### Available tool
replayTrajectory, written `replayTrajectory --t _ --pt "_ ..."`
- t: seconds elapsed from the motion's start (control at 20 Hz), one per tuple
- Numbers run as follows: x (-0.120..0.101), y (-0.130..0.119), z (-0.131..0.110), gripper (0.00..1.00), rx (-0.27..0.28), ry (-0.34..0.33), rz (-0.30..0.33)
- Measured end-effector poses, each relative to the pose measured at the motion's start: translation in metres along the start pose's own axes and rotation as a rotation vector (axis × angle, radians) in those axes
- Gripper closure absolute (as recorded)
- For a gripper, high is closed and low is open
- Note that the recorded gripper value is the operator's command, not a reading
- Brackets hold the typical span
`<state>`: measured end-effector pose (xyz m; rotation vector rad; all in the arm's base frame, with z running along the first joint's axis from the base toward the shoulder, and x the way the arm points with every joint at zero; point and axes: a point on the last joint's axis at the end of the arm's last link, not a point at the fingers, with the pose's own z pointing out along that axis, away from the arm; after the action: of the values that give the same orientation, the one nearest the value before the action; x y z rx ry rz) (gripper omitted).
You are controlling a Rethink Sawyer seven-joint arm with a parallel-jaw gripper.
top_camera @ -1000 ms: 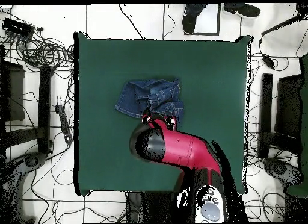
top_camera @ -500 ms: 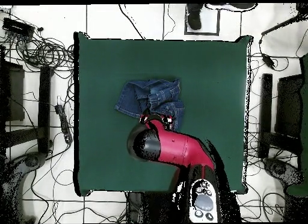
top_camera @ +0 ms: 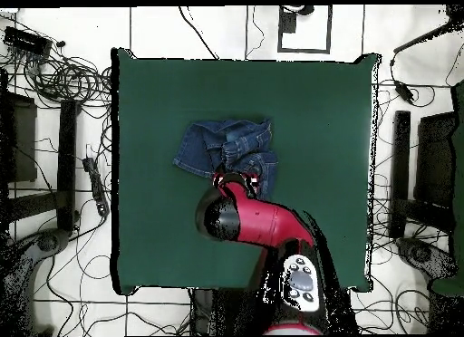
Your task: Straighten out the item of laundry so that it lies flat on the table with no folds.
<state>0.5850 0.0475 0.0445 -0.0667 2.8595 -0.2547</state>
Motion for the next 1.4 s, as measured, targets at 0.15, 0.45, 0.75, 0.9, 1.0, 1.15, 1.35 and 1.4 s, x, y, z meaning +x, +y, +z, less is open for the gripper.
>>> replayTrajectory --t 0.15,0.45,0.75,0.9,1.0,1.15,1.35,1.4 --pt "0.011 0.004 0.015 0.00 -0.001 0.013 -0.006" --pt "0.035 0.012 0.043 0.00 -0.005 0.053 -0.019" --pt "0.038 0.015 0.057 0.00 -0.005 0.064 -0.028" --pt "0.037 0.015 0.057 0.00 -0.005 0.062 -0.027" --pt "0.036 0.014 0.056 0.00 -0.004 0.060 -0.027" --pt "0.035 0.014 0.053 1.00 0.012 0.054 -0.041" --pt "0.033 0.014 0.052 1.00 0.021 0.049 -0.049" --pt "0.033 0.014 0.051 1.00 0.026 0.047 -0.054"
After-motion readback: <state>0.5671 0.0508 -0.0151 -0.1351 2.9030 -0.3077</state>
